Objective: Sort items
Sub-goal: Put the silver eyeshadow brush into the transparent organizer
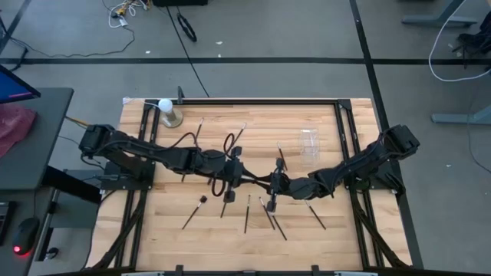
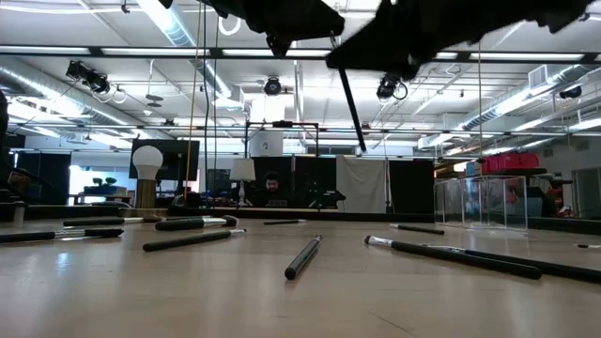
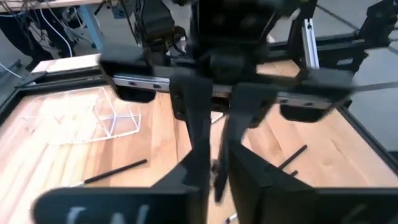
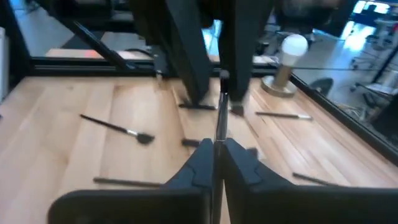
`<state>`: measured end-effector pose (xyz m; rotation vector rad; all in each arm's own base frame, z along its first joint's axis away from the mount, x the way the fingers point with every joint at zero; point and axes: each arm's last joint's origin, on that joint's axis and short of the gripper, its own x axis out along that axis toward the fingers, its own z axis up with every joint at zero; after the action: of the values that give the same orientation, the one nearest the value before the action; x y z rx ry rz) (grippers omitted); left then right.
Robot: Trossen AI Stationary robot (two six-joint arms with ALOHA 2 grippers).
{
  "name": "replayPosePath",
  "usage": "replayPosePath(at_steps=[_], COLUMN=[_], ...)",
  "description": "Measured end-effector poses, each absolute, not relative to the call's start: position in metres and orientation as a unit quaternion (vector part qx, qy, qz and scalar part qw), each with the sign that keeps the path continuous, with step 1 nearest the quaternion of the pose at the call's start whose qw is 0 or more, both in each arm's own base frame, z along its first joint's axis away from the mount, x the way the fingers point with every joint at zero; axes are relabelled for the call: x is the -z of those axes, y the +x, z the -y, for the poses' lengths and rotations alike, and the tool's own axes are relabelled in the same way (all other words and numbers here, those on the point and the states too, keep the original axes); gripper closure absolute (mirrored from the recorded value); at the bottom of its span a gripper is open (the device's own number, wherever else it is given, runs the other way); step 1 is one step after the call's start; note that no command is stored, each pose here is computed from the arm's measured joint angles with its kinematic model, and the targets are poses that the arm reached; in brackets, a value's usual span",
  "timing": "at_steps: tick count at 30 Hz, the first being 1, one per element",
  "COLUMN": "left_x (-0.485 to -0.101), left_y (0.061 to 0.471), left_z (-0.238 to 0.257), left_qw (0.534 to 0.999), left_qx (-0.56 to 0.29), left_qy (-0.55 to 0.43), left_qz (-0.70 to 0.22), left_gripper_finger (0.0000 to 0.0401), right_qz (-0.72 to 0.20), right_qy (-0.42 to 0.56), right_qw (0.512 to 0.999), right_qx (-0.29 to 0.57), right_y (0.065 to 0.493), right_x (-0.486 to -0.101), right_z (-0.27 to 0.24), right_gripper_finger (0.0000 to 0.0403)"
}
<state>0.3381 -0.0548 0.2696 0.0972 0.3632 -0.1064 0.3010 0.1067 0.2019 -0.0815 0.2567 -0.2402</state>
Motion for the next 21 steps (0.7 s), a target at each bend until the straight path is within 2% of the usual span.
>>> replayPosePath(at_steps=[6, 10, 17, 21], left_x=[-0.288, -0.289, -0.244, -0.227], left_y=[0.316, 0.303, 0.288, 0.28], left_z=[0.049, 0.046, 0.039, 0.036], left_qw=[0.977, 0.974, 0.984, 0.99], left_qx=[0.053, 0.039, 0.018, 0.008], left_qy=[0.054, 0.052, 0.031, 0.022], left_qz=[-0.2, -0.216, -0.177, -0.141], left_gripper_finger=[0.0256, 0.0223, 0.0212, 0.0219], right_qz=[-0.08, -0.037, 0.011, 0.006], right_qy=[-0.008, -0.008, -0.007, -0.003], right_qw=[0.976, 0.952, 0.897, 0.869], right_qx=[0.203, 0.303, 0.442, 0.495], right_y=[0.275, 0.247, 0.198, 0.186], right_x=[-0.185, -0.199, -0.23, -0.225], right_z=[-0.095, -0.081, -0.029, 0.002], right_gripper_finger=[0.0393, 0.0393, 0.0394, 0.0394])
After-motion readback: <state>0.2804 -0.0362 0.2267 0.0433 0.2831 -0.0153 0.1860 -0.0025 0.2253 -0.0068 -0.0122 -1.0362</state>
